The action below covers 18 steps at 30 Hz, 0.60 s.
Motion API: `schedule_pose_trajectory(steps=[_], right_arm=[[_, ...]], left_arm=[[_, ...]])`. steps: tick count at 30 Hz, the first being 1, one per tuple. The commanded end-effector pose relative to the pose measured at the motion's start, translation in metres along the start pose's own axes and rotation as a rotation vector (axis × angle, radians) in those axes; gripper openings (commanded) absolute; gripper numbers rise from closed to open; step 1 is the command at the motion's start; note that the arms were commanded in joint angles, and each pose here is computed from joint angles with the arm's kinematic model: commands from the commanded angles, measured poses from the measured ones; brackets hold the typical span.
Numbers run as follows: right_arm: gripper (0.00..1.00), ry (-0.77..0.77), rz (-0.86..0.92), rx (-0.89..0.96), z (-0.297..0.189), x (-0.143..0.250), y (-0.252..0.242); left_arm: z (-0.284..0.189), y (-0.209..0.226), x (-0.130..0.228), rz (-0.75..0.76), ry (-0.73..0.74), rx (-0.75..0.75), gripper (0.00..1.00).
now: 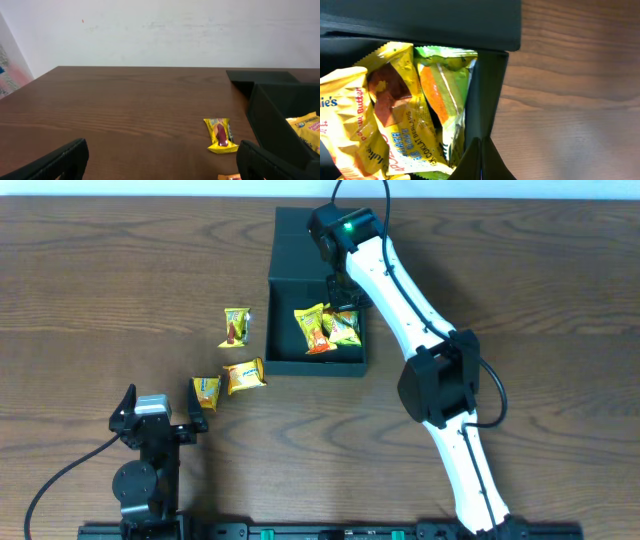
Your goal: Pack container
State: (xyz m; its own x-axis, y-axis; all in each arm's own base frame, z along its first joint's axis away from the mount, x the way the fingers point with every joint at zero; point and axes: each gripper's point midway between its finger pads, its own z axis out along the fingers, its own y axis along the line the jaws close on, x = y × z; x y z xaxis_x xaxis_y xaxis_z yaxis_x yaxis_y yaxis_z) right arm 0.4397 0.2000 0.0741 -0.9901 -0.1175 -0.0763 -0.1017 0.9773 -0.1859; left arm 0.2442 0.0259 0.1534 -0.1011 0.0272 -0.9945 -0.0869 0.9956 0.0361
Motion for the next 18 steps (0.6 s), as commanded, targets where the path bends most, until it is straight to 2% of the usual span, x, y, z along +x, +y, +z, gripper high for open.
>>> schedule_pose_trajectory(steps=[1, 7, 18], right_arm=[[0.02, 0.069, -0.047, -0.086, 0.015, 0.013, 0.026], [0.02, 0.06, -0.097, -0.054, 0.01, 0.022, 0.041], [0.01, 0.024, -0.052, 0.034, 0.011, 0.015, 0.024]], left_arm=[[0.0, -0.003, 0.017, -0.007, 0.058, 0.018, 0.95], [0.0, -0.003, 0.017, -0.007, 0.058, 0.018, 0.95], [0.0, -0.003, 0.017, -0.007, 0.058, 0.018, 0.95]])
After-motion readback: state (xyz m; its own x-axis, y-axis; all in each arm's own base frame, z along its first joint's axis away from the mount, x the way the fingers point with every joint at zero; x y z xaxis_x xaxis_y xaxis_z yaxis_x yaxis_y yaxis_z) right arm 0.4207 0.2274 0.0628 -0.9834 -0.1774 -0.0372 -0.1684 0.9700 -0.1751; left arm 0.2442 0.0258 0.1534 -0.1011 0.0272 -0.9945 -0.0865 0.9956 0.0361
